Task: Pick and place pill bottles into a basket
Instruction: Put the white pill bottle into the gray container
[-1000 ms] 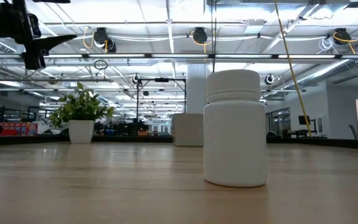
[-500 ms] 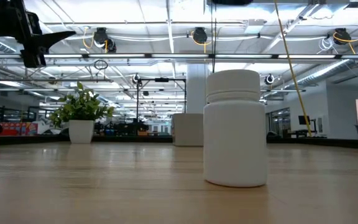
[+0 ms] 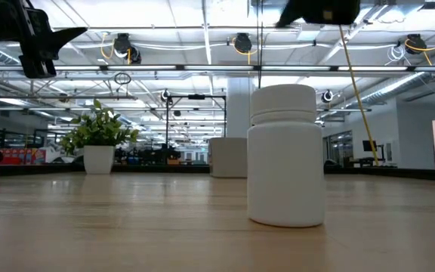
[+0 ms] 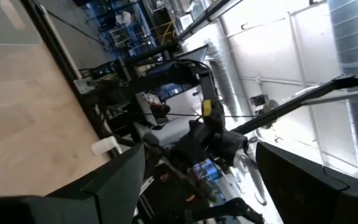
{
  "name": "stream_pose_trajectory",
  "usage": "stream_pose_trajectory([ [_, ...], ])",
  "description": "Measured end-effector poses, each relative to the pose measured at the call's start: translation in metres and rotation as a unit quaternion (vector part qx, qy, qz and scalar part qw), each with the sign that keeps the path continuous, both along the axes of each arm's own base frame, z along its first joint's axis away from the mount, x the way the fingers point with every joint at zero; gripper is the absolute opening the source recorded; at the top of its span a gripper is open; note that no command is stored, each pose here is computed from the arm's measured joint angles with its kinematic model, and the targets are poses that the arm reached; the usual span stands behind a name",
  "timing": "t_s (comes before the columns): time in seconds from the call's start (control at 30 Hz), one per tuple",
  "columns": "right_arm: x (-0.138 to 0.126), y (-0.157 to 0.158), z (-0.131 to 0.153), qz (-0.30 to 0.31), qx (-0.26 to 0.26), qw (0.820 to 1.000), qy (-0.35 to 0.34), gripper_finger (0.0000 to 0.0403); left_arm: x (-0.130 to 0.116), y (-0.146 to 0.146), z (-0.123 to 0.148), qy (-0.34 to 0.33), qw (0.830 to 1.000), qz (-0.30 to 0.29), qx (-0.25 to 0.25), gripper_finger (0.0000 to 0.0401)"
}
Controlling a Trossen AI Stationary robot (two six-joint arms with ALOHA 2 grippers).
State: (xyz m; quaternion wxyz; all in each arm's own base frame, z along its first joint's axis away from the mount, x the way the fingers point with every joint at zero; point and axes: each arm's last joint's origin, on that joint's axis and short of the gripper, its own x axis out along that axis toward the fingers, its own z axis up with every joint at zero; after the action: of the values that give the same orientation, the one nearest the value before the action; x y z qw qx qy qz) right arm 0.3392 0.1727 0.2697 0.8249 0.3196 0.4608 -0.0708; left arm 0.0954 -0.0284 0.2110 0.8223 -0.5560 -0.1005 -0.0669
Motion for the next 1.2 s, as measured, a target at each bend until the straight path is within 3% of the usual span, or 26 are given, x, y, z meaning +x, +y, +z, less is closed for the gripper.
stream_pose_trajectory([
  [0.13,0.013,0.017,-0.01,0.048,0.037,0.998,0.006,0.026,0.0,0.0,0.0,0.001,1.0,-0.003,0.004,0.031],
  [0.43,0.018,0.024,-0.028,0.077,-0.035,0.994,0.075,0.0261,0.001,-0.001,-0.003,0.013,1.0,-0.003,0.012,0.031],
  [0.63,0.022,0.03,-0.037,0.106,-0.051,0.991,0.064,0.0261,0.002,-0.001,-0.005,0.025,1.0,-0.01,0.016,0.031],
  [0.97,0.024,0.028,-0.039,0.101,-0.075,0.99,0.061,0.0261,0.001,-0.002,-0.005,0.023,0.999,-0.027,0.024,0.031],
  [1.2,0.029,0.029,-0.054,0.11,-0.067,0.988,0.082,0.0261,0.001,-0.002,-0.005,0.023,0.999,-0.028,0.023,0.031],
])
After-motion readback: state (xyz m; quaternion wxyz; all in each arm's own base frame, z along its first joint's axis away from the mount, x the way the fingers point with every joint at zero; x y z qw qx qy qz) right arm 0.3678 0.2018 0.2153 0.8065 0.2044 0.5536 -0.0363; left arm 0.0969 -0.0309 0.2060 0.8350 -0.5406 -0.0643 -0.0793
